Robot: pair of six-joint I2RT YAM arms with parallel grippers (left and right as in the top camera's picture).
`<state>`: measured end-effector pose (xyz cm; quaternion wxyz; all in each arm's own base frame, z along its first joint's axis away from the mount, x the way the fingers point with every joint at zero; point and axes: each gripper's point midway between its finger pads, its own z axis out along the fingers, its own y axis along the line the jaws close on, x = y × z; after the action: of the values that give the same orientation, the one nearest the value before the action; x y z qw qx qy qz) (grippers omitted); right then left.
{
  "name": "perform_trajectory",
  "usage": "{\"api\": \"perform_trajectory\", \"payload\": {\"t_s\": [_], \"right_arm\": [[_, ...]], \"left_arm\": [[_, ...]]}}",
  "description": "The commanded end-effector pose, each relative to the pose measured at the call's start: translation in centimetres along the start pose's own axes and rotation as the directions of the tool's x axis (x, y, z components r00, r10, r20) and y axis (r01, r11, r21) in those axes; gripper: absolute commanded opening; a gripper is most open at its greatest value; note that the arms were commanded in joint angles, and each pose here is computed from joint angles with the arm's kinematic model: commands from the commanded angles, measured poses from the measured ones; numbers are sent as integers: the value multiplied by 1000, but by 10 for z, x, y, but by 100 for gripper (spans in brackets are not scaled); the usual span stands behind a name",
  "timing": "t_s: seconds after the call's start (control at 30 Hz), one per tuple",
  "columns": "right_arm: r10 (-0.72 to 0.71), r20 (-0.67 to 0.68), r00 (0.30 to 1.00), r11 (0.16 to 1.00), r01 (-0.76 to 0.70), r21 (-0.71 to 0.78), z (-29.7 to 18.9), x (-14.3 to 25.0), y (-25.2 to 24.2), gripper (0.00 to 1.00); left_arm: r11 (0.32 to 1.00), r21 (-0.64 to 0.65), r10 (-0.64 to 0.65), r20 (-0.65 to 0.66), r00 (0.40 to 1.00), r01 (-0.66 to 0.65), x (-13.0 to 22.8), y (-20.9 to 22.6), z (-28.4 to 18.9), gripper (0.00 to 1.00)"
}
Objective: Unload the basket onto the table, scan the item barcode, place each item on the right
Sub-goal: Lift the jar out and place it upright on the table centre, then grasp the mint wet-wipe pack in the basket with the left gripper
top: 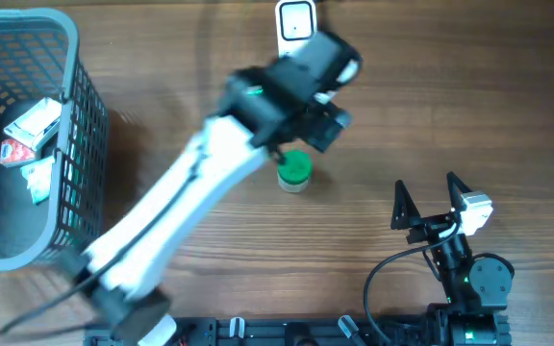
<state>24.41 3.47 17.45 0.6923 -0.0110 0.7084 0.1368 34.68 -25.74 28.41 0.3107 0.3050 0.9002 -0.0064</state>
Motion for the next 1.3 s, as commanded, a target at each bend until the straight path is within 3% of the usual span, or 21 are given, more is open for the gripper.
{"api": "perform_trajectory", "payload": {"t_s": [0.0,0.03,0.1,0.2,0.23,0.4,0.53,0.63,0.7,1.07,1.1,1.13,1.2,1.27], "right_arm": [[6,7,1000,1000,-6,7,0,-1,-1,100],[6,7,1000,1000,-6,7,0,-1,-1,100],[6,7,1000,1000,-6,7,0,-1,-1,100],[6,7,1000,1000,-6,7,0,-1,-1,100],[6,7,1000,1000,-6,7,0,-1,-1,100],[6,7,1000,1000,-6,7,0,-1,-1,100],[6,7,1000,1000,-6,7,0,-1,-1,100],[6,7,1000,1000,-6,7,0,-1,-1,100],[6,7,1000,1000,-6,7,0,-1,-1,100],[6,7,1000,1000,-6,7,0,-1,-1,100],[6,7,1000,1000,-6,7,0,-1,-1,100],[5,7,1000,1000,-5,7,0,-1,-1,100],[6,7,1000,1000,-6,7,0,-1,-1,100],[6,7,1000,1000,-6,7,0,-1,-1,99]], "left_arm": [[824,-118,-528,195,827,554,6,114,-65,100],[633,-150,-713,269,648,759,28,168,-84,100],[377,-202,-836,345,426,904,71,228,-102,100],[1,-305,-895,424,136,952,156,296,-119,100],[-237,-340,-883,465,-56,910,211,319,-123,100],[-544,-377,-800,502,-328,750,300,343,-101,100],[-580,-478,-806,454,-379,660,349,347,-50,100],[-547,-563,-837,378,-396,620,377,340,-3,100],[-511,-573,-859,313,-405,641,387,338,32,100],[-523,-538,-849,253,-465,662,410,323,92,100],[-521,-544,-848,246,-468,658,412,319,94,96],[-518,-557,-848,236,-474,650,416,313,95,84],[-502,-582,-853,214,-476,640,418,306,92,50],[-501,-589,-853,211,-477,634,419,304,91,30]]}}
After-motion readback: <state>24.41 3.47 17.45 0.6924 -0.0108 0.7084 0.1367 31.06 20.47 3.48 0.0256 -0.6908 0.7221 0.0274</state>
